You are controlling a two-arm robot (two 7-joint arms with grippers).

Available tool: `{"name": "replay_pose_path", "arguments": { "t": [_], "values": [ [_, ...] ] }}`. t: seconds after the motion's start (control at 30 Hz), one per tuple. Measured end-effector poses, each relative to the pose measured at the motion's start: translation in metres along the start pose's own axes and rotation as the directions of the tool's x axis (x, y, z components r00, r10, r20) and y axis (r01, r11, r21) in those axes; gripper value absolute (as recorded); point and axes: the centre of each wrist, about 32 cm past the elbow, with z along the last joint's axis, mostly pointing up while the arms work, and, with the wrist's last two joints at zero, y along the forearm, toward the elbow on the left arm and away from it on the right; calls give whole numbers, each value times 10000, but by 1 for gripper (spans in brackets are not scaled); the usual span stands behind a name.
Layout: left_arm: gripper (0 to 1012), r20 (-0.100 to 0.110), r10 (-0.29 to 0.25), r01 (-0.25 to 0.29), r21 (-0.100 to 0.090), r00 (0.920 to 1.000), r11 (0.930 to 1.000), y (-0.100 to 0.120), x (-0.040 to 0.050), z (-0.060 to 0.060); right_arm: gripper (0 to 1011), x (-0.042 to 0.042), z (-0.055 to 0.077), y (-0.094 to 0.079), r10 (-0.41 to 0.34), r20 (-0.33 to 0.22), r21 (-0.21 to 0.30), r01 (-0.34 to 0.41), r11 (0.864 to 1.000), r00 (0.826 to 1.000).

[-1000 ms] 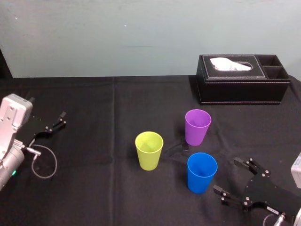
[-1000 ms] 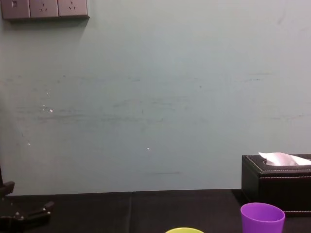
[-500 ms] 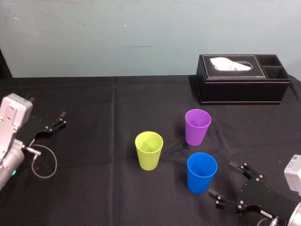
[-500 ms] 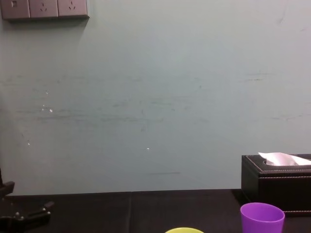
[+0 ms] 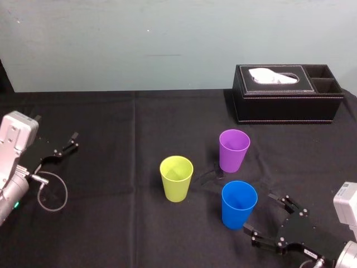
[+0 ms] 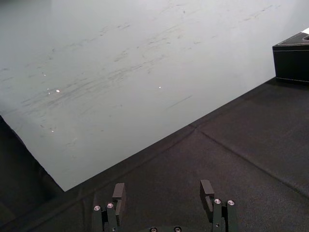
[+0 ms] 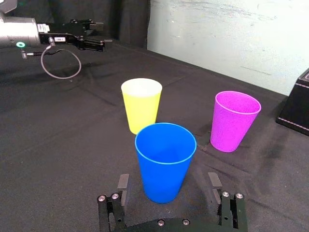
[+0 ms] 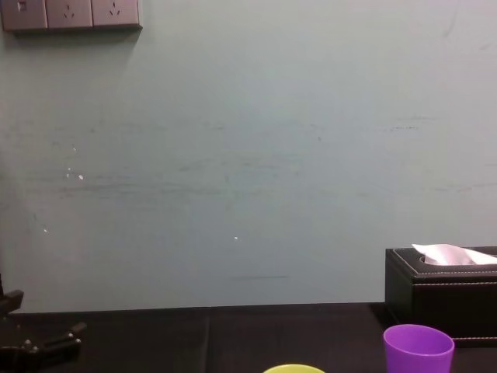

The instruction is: Stack the three plastic cups sequentially using one hand.

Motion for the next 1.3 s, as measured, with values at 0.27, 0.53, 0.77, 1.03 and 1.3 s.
{"name": "replay_pose_path", "arguments": {
  "t": [0.27,0.53,0.77,1.03,1.3],
  "values": [
    [1010,-1,0,0,0,10000,10000,0,0,0,1003,2,-9,20,87,-277,32,-86,10000,9996],
    [1010,-1,0,0,0,10000,10000,0,0,0,1003,3,-5,44,113,-399,78,-110,9999,9991],
    [1010,-1,1,-1,-1,10000,10000,0,0,0,1003,10,9,78,113,-492,127,-107,9999,9987],
    [1010,0,1,-1,0,10000,10000,0,0,0,1002,18,9,125,128,-602,113,-121,9999,9981],
    [1010,-1,0,0,0,10000,10000,0,0,0,1003,15,7,162,167,-653,109,-160,9998,9977]
  ]
}}
